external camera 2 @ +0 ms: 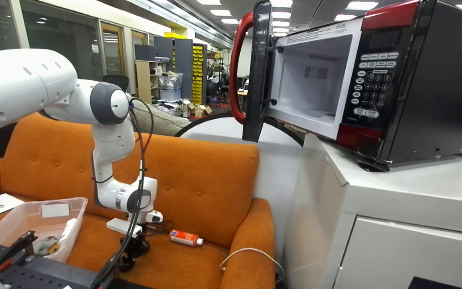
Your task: Pick a black ring from the sofa and put it in the storage box
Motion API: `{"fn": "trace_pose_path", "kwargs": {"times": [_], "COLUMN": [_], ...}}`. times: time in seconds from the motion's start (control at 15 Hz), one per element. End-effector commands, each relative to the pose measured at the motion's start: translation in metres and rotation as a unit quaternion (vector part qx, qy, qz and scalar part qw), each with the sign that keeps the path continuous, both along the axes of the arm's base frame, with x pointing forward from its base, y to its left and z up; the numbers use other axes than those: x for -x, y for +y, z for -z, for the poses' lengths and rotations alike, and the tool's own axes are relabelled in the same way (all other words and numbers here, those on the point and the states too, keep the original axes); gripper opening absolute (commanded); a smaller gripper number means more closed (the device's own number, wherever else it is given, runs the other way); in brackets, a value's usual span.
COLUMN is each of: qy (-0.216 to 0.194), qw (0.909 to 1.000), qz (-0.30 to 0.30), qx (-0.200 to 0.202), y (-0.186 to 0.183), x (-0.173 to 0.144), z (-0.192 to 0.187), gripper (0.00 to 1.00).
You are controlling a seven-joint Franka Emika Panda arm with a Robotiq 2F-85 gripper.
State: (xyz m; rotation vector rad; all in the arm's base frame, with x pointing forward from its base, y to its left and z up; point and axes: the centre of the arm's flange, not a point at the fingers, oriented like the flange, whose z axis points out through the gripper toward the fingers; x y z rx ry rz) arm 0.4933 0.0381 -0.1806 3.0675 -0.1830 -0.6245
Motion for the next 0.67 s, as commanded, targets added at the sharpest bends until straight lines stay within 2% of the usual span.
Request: {"fn": "trace_pose_path", "kwargs": {"times": [0.0,0.13,0.33,0.47,0.6], "qy": [-0.043,-0.094,-0.161,-0.188,-0.193], "qw": [0.9986,0.9945,0.9819,0.9699,0.9576], "qz": [-0.003,-0.019,-0.055,-0.102,-0.148], "qx": [-0.030,-0.043,-0.084,-0.117,-0.155], "y": [0.004,0.020,0.059,0.096,0.134], "x": [-0.004,-0.012,-0.015,-0.005,0.011], "z": [-0.053,-0.097,-0.155,-0.187,-0.207], "gripper": [0.04,0.04,0.04,0.04,0.04]}}
